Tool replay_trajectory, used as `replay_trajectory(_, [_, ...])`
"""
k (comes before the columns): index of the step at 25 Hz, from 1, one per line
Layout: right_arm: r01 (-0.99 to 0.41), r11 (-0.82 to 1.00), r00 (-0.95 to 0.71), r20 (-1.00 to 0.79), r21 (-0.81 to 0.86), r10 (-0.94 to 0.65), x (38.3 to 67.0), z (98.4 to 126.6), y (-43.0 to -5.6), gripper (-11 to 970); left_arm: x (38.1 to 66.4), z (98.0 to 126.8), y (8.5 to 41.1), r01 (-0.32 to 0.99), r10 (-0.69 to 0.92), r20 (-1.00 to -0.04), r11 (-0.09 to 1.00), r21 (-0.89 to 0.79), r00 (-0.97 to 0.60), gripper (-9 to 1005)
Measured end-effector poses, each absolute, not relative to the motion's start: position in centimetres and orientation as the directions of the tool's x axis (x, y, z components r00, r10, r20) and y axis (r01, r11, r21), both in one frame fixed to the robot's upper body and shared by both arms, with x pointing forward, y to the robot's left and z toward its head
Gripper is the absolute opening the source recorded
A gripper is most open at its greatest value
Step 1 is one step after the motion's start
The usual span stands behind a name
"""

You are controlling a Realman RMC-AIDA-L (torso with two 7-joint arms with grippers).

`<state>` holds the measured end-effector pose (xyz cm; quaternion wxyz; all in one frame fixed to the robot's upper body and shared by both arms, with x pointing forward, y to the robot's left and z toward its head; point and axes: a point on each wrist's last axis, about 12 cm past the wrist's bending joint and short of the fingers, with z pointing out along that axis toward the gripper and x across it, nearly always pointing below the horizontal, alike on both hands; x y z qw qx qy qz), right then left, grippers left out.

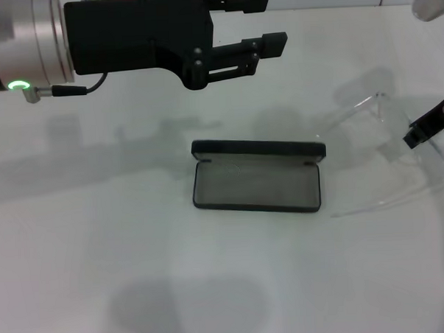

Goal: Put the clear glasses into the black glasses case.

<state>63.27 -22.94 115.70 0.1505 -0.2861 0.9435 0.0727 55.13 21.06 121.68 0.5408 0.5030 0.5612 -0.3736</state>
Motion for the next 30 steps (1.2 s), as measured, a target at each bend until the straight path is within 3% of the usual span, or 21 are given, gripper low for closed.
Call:
replay_trajectory(3, [-0.548,0.835,-0.791,-0.352,0.044,-0.500,63.4,116.1,-24.4,114,55.1,121.7,21.1,0.968,0.159,-0.983,0.217,0.123,0.090,527])
replay_trajectory(15, [-0.494,0.869,-0.718,-0.561,-0.005,-0.411,61.5,119.9,-29.7,105,55.2,122.3,21.5,0.966,0.115,-0.991,0.241,0.096,0.070,522])
replay_trajectory(25, [-0.612,0.783,-0.561,-0.759,0.112,-0.330,55.4,124.1,-32.5,102,55.1,121.5,21.8,0.966,0.118,-0.993,0.254,0.042,0.012,516])
replay_trajectory(30, [-0.698,0.699,-0.480,-0.825,0.152,-0.300,52.7,124.5,-33.6,101,55.2,120.7,22.0,0.966,0.105,-0.994,0.259,0.000,-0.028,515])
